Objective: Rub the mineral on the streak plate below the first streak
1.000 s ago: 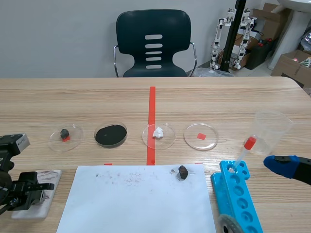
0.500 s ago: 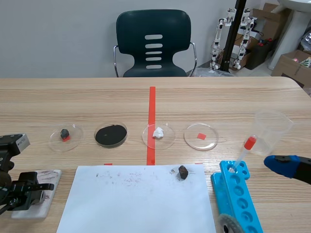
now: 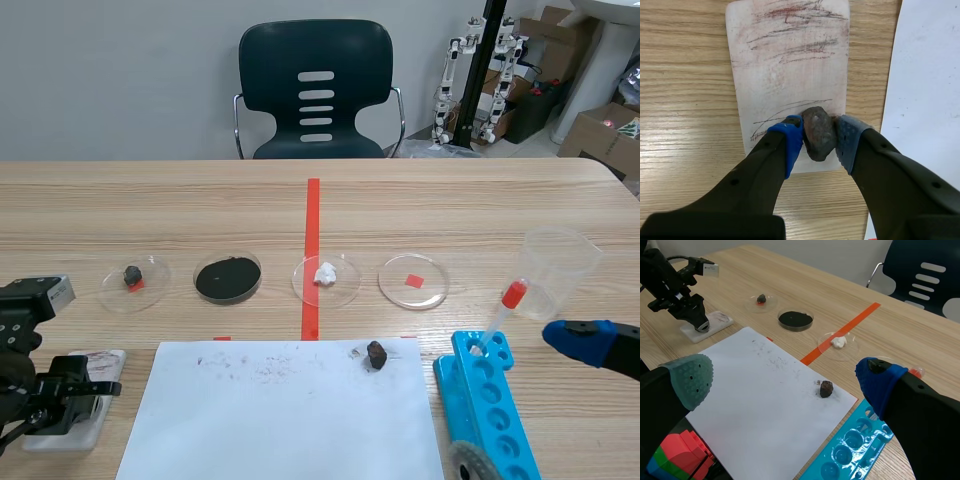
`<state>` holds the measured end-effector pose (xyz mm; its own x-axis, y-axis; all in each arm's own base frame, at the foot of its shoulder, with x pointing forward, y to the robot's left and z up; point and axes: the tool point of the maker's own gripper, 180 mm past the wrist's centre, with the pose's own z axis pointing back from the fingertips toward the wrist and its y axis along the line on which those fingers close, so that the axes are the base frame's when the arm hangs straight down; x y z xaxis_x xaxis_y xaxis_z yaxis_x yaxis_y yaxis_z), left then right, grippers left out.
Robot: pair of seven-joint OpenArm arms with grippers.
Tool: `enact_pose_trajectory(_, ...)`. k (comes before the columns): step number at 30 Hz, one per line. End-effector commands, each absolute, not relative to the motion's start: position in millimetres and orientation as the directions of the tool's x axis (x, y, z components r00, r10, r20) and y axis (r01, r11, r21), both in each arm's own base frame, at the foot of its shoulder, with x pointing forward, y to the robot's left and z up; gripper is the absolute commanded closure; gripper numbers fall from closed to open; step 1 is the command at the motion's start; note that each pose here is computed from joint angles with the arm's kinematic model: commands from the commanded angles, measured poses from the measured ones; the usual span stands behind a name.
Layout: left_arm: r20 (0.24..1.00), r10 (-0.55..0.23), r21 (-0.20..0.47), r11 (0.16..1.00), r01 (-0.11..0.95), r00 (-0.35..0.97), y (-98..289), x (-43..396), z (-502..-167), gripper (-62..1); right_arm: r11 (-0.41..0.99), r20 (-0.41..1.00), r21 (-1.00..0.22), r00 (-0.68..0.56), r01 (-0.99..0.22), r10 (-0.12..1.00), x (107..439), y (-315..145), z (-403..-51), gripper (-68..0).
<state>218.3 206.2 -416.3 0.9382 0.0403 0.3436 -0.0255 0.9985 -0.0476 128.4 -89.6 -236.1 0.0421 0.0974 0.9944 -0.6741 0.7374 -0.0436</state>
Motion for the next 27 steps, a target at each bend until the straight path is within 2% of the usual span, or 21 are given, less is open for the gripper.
enact_pose_trajectory(1, 0.281, 0.041, 0.013, 0.999, -0.047, 0.959, 215.3, 200.3, -428.3, -11.3, 0.737, 0.997, -0.048, 0.007, -0.674, 0.072, 132.6, -86.4, -225.4, -59.1)
enact_pose_trajectory(11, 0.267, 0.013, 0.243, 0.967, -0.080, 0.964, 256.6, 195.9, -423.4, -11.3, 0.737, 0.997, -0.048, 0.007, -0.674, 0.072, 132.6, -86.4, -225.4, -59.1)
enact_pose_trajectory(17, 0.259, 0.013, 0.252, 0.964, -0.081, 0.966, 258.2, 194.4, -423.4, -11.3, 0.737, 0.997, -0.048, 0.007, -0.674, 0.072, 132.6, -86.4, -225.4, -59.1)
enact_pose_trajectory(20, 0.258, 0.040, 0.196, 0.976, -0.092, 0.965, 248.9, 193.8, -425.9, -11.3, 0.737, 0.997, -0.048, 0.007, -0.674, 0.072, 132.6, -86.4, -225.4, -59.1)
enact_pose_trajectory(24, 0.259, 0.055, 0.022, 0.998, -0.063, 0.964, 216.6, 196.2, -429.7, -11.3, 0.737, 0.997, -0.048, 0.007, -0.674, 0.072, 132.6, -86.4, -225.4, -59.1)
enact_pose_trajectory(27, 0.266, 0.056, -0.085, 0.996, -0.035, 0.962, 193.7, 198.1, -430.0, -11.3, 0.737, 0.997, -0.048, 0.008, -0.674, 0.073, 132.6, -86.4, -225.5, -59.1)
